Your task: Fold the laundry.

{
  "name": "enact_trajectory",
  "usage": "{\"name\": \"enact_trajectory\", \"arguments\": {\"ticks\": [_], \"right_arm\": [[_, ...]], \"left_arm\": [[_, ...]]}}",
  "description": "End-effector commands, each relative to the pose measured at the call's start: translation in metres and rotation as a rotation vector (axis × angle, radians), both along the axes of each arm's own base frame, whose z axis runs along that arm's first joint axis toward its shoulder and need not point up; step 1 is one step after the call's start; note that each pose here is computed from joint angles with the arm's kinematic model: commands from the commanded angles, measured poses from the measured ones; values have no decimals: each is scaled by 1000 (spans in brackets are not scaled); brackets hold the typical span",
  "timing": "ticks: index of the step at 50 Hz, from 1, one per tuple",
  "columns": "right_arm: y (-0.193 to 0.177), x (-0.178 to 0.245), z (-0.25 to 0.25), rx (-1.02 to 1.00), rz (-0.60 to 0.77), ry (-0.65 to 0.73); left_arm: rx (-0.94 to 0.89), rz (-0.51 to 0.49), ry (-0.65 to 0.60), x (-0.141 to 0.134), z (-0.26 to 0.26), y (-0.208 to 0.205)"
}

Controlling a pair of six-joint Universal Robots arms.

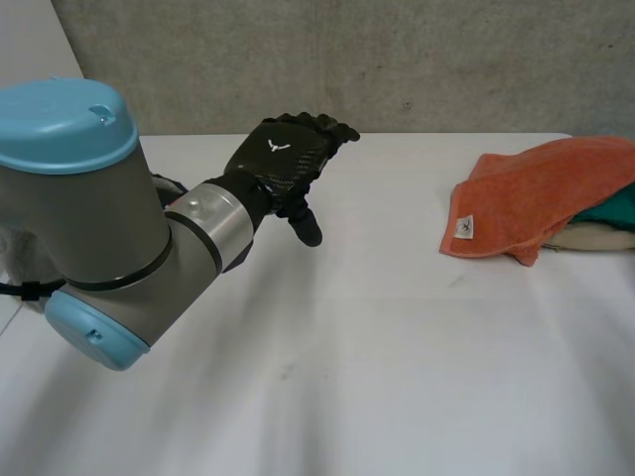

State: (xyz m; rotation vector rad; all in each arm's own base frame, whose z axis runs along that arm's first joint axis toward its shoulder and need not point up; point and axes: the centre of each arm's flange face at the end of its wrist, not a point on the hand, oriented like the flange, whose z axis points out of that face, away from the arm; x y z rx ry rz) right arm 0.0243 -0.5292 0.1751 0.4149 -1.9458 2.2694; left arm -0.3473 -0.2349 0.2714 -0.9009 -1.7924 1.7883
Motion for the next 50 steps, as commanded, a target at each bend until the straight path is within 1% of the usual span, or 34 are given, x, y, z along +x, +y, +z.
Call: {"name": "enact_trajectory", "arguments": {"ticks": [1, 2, 3, 6, 7, 10, 11, 13, 14, 15, 17, 18, 21, 22, 25, 26, 29, 30, 33, 34, 37, 38, 40, 44, 48, 50], "right_arm": [[6, 42, 50, -113, 56, 61], [8, 50, 57, -128, 72, 63], [12, 66, 72, -162, 108, 69], [22, 92, 90, -196, 174, 76], [31, 112, 99, -207, 229, 78], [48, 140, 106, -198, 317, 75], [63, 158, 107, -175, 379, 70], [78, 176, 105, -140, 443, 64], [87, 184, 103, -119, 475, 63], [106, 201, 94, -63, 537, 58], [125, 215, 84, 2, 589, 53], [145, 226, 73, 73, 633, 46], [173, 238, 54, 192, 674, 35], [193, 246, 41, 273, 701, 32], [223, 256, 24, 387, 741, 43], [240, 260, 14, 448, 762, 62], [259, 264, 6, 509, 787, 109], [264, 264, 5, 519, 785, 151], [260, 260, 19, 478, 740, 208], [250, 253, 35, 428, 675, 230], [228, 239, 62, 350, 543, 219], [215, 233, 72, 327, 478, 197], [204, 229, 78, 313, 437, 174], [189, 229, 71, 365, 434, 158], [183, 235, 52, 461, 447, 184], [181, 239, 40, 499, 457, 219]], "left_arm": [[-25, 31, 22, 8, 12, -8], [-29, 37, 27, 10, 14, -10], [-34, 50, 33, 13, 17, -14], [-42, 71, 49, 19, 23, -19], [-45, 88, 63, 24, 27, -23], [-51, 125, 91, 32, 34, -30], [-55, 153, 112, 38, 39, -34], [-61, 187, 133, 45, 44, -40], [-66, 203, 142, 49, 47, -42], [-67, 230, 159, 54, 50, -47], [-72, 246, 172, 58, 52, -50], [-75, 263, 182, 62, 54, -54], [-79, 275, 192, 65, 55, -58], [-78, 279, 191, 67, 54, -61], [-76, 277, 189, 66, 54, -61], [-73, 274, 184, 66, 52, -62], [-66, 267, 178, 64, 48, -62], [-60, 261, 175, 62, 46, -62], [-51, 245, 168, 57, 41, -62], [-43, 235, 160, 55, 38, -62], [-31, 218, 147, 50, 33, -63], [-20, 205, 135, 46, 28, -63], [-10, 192, 123, 42, 24, -63], [14, 164, 88, 29, 9, -67], [10, 137, 30, 10, -12, -76], [12, 124, -26, 1, -27, -80]]}}
